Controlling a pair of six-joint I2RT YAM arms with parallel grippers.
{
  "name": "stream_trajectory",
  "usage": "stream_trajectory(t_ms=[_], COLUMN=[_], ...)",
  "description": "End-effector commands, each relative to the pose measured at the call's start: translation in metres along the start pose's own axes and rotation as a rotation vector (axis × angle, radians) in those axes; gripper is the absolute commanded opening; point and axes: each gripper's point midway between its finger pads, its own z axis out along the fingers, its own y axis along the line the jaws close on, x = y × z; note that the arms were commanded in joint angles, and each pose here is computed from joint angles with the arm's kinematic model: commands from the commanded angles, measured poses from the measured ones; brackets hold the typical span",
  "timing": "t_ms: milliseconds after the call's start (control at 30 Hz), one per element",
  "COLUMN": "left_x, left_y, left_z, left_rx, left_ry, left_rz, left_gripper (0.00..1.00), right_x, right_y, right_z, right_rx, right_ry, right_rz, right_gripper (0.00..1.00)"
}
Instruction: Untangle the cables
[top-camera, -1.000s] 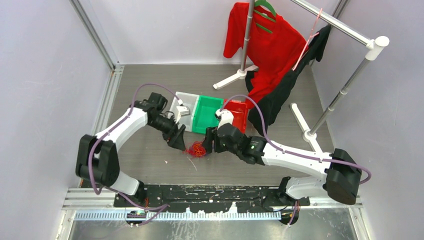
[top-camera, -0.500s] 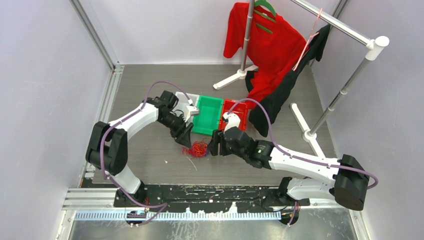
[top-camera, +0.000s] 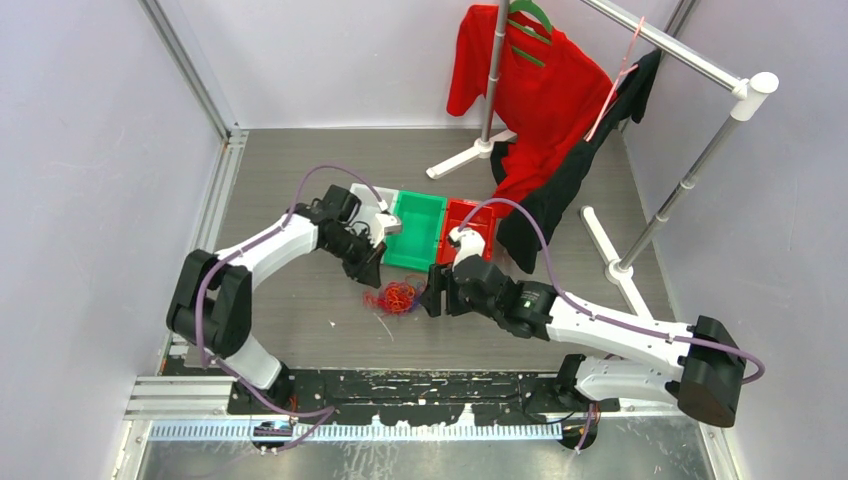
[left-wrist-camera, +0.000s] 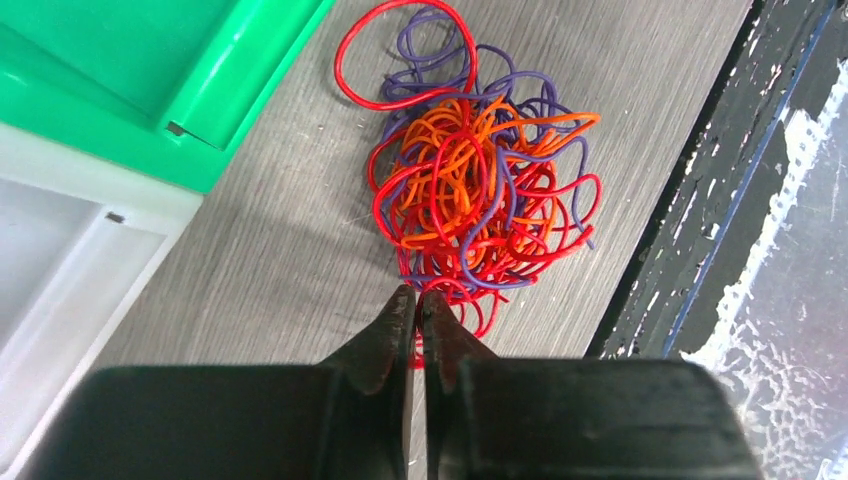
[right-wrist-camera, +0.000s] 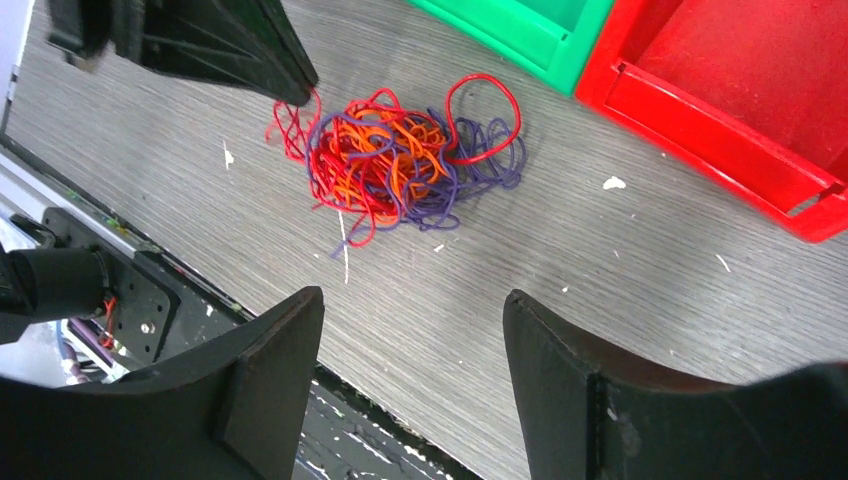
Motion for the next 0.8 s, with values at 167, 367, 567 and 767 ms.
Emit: stream_trajectory(t_ms=[167,367,567,767], left_x=[-0.040,-0.048,-0.065,-0.076], left_y=[-0.026,-0.056,-0.075,-0.085], left_z=[-0.059,-0.093,-0.121,-0.134], left_rx=[-0.121,-0.136,-0.168,-0.179], left_ry=[-0.110,-0.162,-0.246,-0.295], left_rz=[0.009,-0.055,-0.134,-0.194], left_gripper=[0.00,0.00,0.00,0.00], right_x=[-0.041,-0.077,-0.095,-0.095], right_y=[0.017,0.042,0.076,0.107], right_z=[-0.009,-0.011,-0.013,-0.011], right_rx=[-0.037,-0.132,-0.240,-0.322], right_ry=[-0.119,-0.293,-0.412,-0.451], right_rz=[-0.054,-0.097,-0.163,-0.193], right_gripper=[0.72,0.80,0.84,0.84])
